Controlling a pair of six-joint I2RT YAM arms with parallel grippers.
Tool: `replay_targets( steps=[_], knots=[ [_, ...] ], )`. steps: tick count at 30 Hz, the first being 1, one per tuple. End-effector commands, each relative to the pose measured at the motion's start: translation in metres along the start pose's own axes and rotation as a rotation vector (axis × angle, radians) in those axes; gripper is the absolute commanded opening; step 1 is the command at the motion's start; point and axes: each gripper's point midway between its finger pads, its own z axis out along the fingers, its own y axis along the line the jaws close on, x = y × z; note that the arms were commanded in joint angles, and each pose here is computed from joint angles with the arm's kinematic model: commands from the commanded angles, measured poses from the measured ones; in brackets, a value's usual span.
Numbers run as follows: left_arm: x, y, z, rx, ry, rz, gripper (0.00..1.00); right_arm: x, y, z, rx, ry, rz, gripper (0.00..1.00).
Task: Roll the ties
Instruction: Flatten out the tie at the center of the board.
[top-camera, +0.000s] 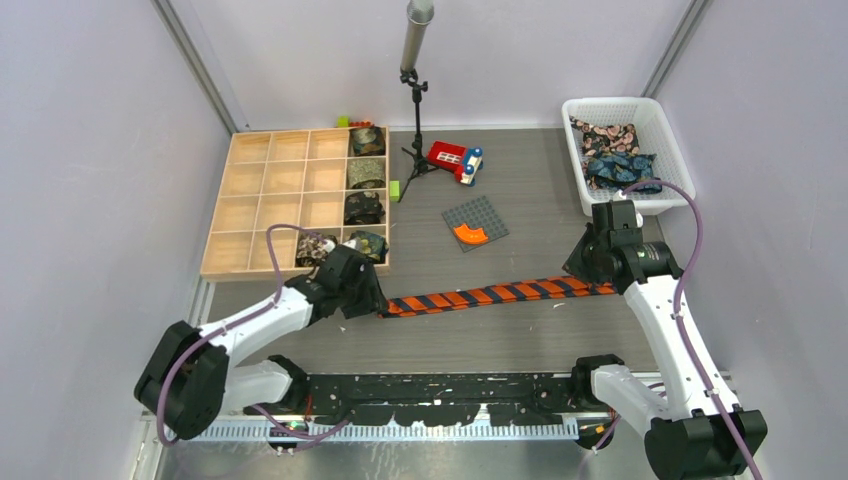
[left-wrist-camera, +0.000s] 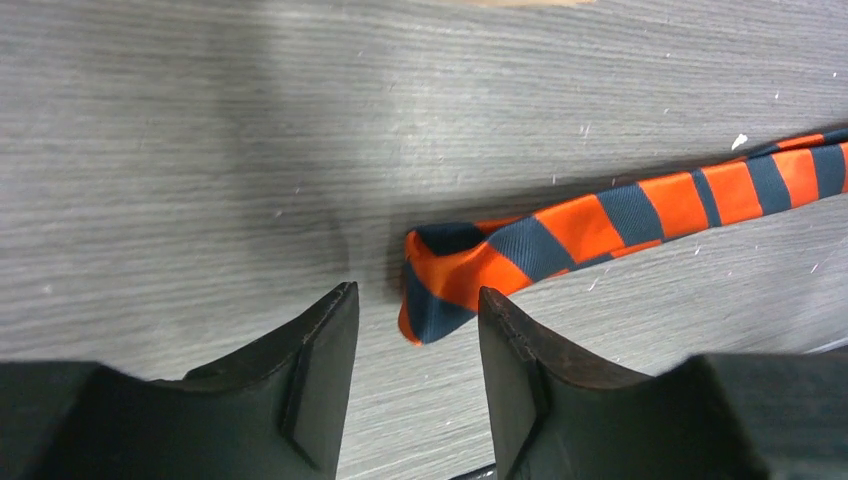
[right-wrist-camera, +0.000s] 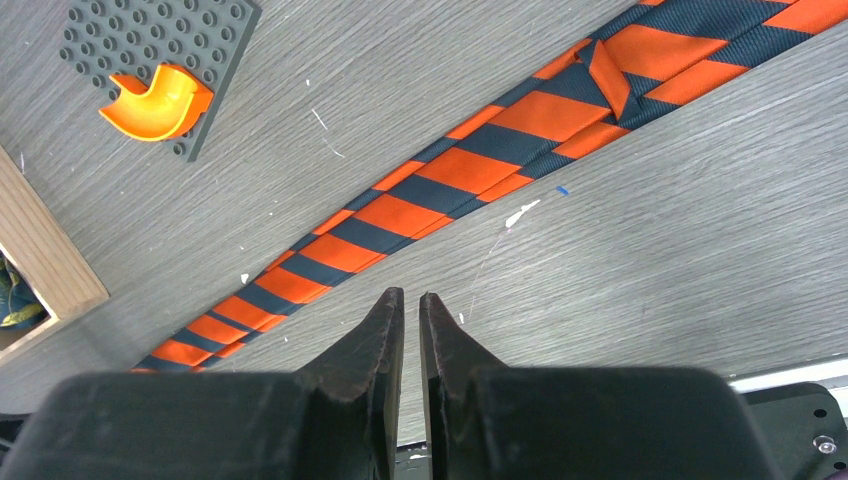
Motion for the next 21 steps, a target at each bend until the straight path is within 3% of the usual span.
replay_targets(
  steps=[1, 21],
  knots=[
    [0.006, 0.012, -0.010, -0.009, -0.020, 0.022, 0.45, -0.012, 0.008, -0.011, -0.027, -0.042, -0.016, 0.17],
    [0.010, -0.005, 0.000, 0.094, 0.004, 0.050, 0.39, -0.010, 0.006, -0.015, -0.022, -0.041, -0.015, 0.17]
  ],
)
